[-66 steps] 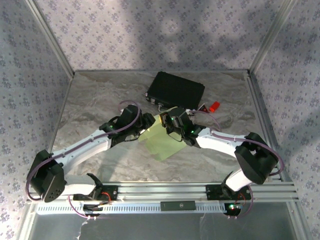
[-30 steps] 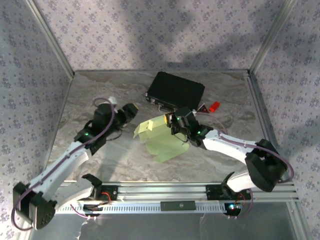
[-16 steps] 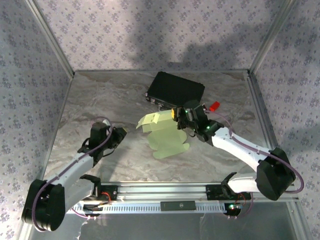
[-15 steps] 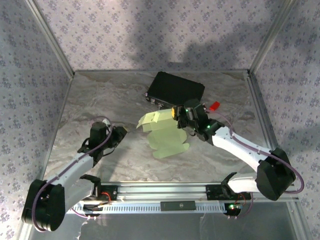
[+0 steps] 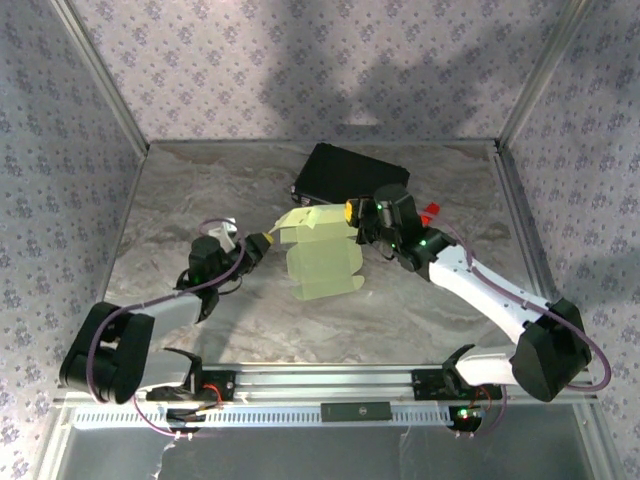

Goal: Fold the paper box

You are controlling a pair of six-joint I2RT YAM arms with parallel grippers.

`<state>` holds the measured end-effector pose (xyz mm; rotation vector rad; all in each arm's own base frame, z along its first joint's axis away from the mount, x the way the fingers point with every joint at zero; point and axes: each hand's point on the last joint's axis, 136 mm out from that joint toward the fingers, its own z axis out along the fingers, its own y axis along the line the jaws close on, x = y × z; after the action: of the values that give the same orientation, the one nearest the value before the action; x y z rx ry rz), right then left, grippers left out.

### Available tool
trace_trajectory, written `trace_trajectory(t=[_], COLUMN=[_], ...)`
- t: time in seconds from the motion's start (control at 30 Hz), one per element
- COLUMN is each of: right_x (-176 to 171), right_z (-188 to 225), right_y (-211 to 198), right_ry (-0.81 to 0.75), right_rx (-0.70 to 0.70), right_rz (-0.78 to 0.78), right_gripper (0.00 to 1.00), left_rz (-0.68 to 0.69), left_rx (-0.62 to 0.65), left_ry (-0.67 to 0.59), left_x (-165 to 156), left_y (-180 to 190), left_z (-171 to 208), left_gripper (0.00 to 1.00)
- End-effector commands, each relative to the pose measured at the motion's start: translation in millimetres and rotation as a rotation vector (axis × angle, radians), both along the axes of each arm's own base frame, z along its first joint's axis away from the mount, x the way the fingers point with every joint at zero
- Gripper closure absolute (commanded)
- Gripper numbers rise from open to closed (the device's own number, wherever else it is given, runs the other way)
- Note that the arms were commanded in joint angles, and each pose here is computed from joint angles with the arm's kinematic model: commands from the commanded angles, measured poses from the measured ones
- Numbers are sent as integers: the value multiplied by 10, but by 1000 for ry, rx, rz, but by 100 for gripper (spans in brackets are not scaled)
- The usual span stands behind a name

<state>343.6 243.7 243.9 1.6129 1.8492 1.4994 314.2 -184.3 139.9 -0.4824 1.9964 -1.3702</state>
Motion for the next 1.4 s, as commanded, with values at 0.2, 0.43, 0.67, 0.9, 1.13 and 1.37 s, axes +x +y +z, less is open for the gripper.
trace_trajectory(t=[0.2, 0.43, 0.67, 0.9, 1.13, 1.37], right_x=[48, 55, 33, 18, -2, -40], right_z=[139, 102, 73, -9, 3, -63], right_y=[-16, 4, 29, 73, 116, 111], right_ry=[-4, -3, 4, 17, 16, 30], right_rx=[62, 62, 57, 65, 49, 29], right_rz=[-18, -14, -7, -2, 4, 2], right_gripper=[100, 100, 100, 100, 100, 100], left_rz=[-95, -73, -86, -88, -66, -61], left_rx=[-51, -47, 13, 109, 180, 250], left_ry=[-142, -168, -182, -146, -128, -117], left_x=[-12, -20, -41, -55, -29, -15], left_y=[-353, -351, -523, -617, -664, -721], left_z=[315, 424, 462, 303, 158, 91], left_gripper=[69, 69, 65, 62, 64, 70])
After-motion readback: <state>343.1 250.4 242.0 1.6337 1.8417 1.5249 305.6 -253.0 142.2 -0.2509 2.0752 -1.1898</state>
